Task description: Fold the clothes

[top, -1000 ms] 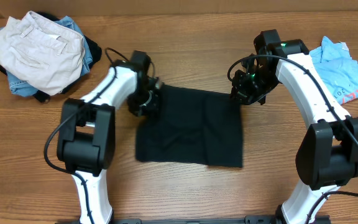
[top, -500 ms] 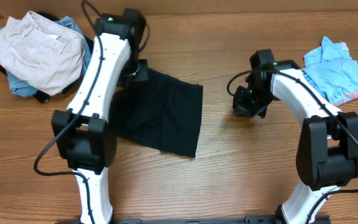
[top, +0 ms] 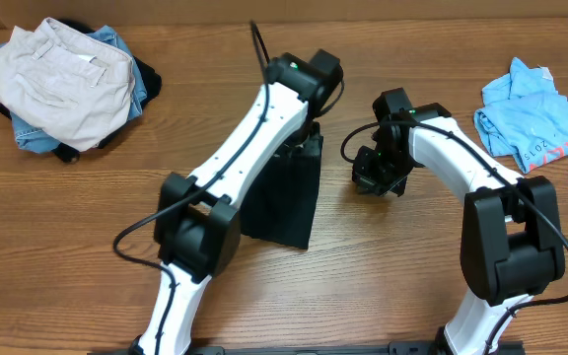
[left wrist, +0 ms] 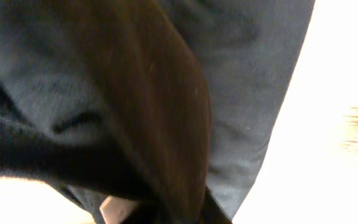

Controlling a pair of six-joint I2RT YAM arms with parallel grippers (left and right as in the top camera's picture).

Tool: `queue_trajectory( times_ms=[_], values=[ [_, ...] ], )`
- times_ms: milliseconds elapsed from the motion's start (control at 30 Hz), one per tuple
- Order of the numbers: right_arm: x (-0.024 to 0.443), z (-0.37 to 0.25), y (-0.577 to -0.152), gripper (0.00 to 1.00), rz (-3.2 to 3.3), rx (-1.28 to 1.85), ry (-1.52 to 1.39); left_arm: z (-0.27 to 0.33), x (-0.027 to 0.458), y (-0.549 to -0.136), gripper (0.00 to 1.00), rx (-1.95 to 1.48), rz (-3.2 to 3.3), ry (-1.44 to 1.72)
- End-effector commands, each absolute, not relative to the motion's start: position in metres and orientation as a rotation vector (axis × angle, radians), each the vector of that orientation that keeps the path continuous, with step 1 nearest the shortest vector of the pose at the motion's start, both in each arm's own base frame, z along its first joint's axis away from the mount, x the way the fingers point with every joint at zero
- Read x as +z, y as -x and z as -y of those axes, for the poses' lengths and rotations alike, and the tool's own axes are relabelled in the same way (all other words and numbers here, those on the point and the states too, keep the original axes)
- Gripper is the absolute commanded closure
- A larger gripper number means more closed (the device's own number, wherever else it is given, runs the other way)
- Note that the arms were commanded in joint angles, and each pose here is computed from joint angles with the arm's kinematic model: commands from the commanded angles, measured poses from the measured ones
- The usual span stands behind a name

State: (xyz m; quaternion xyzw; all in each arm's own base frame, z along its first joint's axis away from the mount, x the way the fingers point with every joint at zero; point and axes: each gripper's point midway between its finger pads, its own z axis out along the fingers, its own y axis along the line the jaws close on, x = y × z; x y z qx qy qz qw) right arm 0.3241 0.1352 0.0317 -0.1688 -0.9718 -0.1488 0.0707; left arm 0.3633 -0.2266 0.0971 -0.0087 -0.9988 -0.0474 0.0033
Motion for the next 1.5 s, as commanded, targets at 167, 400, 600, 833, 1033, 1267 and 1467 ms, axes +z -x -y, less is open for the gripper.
queue_trajectory(
  times_ms=[167,400,600,833,1033,1267,1467],
  values=[
    [0.036,-0.135,-0.326,0.91,2.929,-0.464,0.536,0.269,0.074,-0.337,0.79,-0.089,3.055,0.147],
    [0.036,-0.130,-0.329,0.85,2.929,-0.468,0.561,0.277,0.114,-0.344,0.32,-0.064,3.121,0.261],
    [0.036,-0.100,-0.333,0.76,2.897,-0.463,0.679,0.250,0.168,-0.375,0.00,-0.133,3.272,0.255],
    [0.036,-0.097,-0.326,0.63,2.909,-0.437,0.575,0.116,0.167,-0.427,0.00,0.151,3.168,-0.182],
    [0.035,-0.098,-0.334,0.58,2.939,-0.459,0.574,0.064,0.124,-0.404,0.00,0.485,2.893,-0.252],
    [0.036,-0.100,-0.335,0.57,2.935,-0.477,0.573,0.105,0.079,-0.385,0.00,0.642,2.744,-0.255],
    [0.036,-0.100,-0.332,0.57,2.925,-0.470,0.573,0.134,0.057,-0.384,0.00,0.620,2.757,-0.238]
  ],
)
